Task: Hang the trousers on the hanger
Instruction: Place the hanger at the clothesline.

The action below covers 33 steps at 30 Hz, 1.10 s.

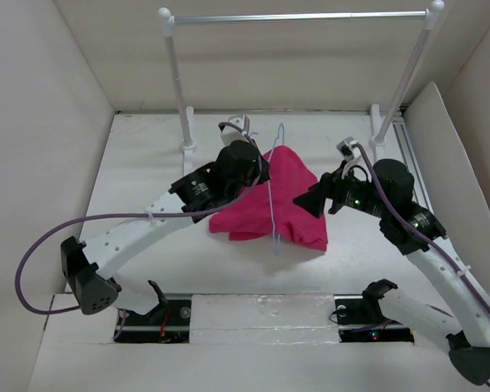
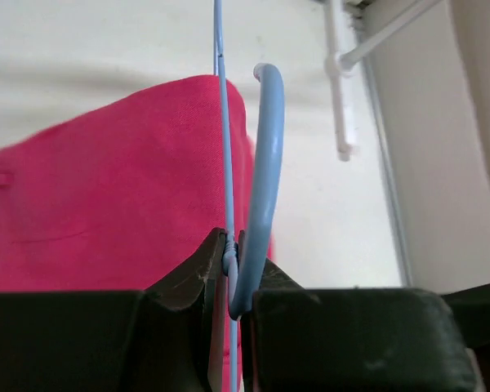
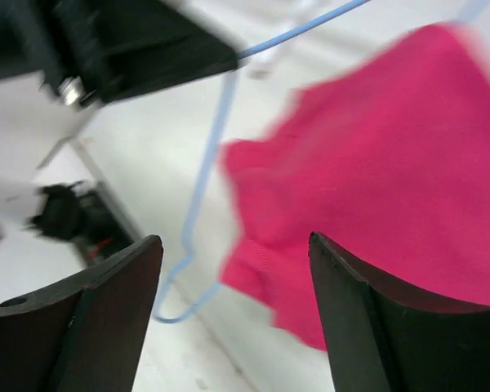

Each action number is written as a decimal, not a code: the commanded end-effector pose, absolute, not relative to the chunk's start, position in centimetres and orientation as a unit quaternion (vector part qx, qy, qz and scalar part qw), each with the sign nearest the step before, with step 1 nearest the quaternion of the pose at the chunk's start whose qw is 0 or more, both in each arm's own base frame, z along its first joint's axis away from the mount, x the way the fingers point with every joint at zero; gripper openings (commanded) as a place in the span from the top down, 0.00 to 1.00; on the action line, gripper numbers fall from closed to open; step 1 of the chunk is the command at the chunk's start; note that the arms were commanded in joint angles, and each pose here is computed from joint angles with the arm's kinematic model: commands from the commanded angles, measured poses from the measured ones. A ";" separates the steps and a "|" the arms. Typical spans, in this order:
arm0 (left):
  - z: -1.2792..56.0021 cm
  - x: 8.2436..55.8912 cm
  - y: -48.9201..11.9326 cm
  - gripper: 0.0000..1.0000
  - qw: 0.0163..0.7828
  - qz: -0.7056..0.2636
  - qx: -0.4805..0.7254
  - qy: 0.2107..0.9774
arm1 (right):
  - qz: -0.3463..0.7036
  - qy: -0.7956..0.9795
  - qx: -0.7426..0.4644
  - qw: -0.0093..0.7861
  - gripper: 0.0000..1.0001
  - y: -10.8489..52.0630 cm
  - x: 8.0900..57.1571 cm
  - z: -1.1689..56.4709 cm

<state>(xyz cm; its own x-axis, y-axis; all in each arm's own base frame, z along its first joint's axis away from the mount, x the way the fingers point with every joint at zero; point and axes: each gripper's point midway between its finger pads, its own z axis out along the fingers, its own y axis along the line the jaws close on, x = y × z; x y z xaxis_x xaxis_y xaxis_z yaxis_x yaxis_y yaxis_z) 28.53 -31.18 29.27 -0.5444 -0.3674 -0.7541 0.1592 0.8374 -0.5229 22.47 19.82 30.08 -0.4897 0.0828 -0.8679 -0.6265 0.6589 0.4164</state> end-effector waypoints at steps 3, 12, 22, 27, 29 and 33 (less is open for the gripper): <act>41.9 27.9 -31.3 1.00 0.532 -0.372 -0.062 0.758 | 0.468 0.727 -0.180 0.470 0.18 26.2 20.5 35.9; 46.7 27.5 -31.4 1.00 0.551 -0.390 -0.039 0.737 | 0.492 0.723 -0.163 0.458 0.30 30.1 20.7 36.3; 47.0 27.4 -31.9 1.00 0.548 -0.399 -0.035 0.734 | 0.521 0.711 -0.151 0.447 0.66 32.3 21.3 35.6; 47.0 27.6 -32.0 1.00 0.550 -0.399 -0.035 0.733 | 0.517 0.722 -0.149 0.436 0.99 33.0 21.6 34.6; 47.1 27.7 -32.1 1.00 0.550 -0.399 -0.035 0.733 | 0.534 0.705 -0.145 0.444 1.00 33.3 21.6 35.5; 48.8 27.6 -31.9 0.97 0.563 -0.412 -0.023 0.716 | 0.565 0.669 -0.132 0.464 1.00 32.6 21.7 39.0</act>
